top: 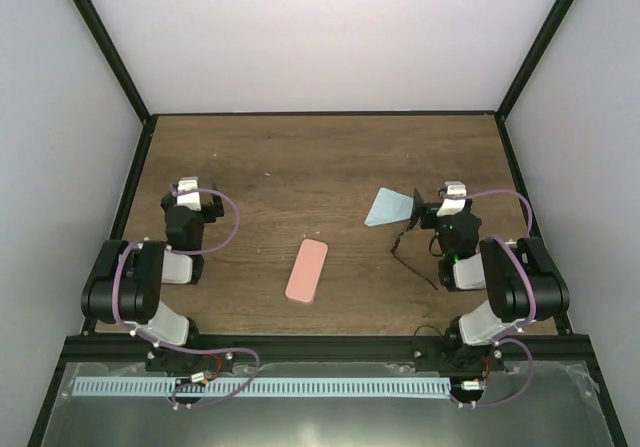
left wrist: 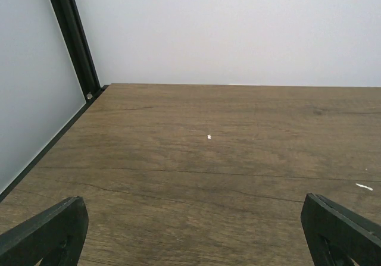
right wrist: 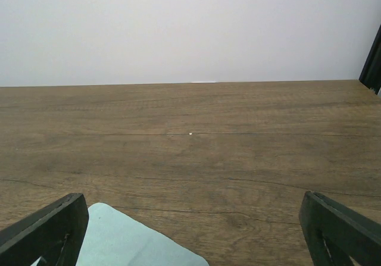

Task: Organize the sunglasses
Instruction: Pick up the sunglasses case from the center of the board.

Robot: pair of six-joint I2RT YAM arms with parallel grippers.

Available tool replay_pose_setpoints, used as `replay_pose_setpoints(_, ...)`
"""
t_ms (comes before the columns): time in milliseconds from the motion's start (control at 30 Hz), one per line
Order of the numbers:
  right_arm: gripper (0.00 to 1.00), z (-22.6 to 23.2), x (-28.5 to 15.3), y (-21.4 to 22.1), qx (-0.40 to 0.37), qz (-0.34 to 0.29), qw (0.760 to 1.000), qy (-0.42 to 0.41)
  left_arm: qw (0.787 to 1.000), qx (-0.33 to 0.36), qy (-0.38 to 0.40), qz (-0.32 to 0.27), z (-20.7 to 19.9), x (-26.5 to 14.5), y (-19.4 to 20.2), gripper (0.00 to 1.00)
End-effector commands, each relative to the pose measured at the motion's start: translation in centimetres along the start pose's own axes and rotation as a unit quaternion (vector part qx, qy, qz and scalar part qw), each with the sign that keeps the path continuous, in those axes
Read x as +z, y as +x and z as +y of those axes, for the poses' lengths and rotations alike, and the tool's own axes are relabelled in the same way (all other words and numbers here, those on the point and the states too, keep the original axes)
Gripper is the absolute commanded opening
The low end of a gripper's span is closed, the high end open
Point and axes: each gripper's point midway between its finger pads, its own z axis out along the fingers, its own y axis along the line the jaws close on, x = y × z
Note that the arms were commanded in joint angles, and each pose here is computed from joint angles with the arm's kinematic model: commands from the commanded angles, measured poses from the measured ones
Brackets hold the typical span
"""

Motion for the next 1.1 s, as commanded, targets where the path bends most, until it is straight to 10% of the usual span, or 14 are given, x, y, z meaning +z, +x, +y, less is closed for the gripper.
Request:
replay_pose_setpoints(0,1.00,-0.3,0.3,-1.7,-0.010,-0.027,1.000,0.004,1.000,-0.007,0.006,-0.009,-0.1,0.1,-0.5,1.00)
replay_pose_setpoints(700,1.00,0.4,-2.3,-7.5,-0.030,-0.066,0.997,0.039,0.999,0.039,0.003,-0.030,-2.6,-1.6,-4.9,1.00)
replay_pose_setpoints(1067,1.00,3.7,-10.3,-14.1,0.216,-0.095,0.968,-0.086,0.948,-0.035,0.304,-0.087,-15.4,-11.8,-16.0,1.00)
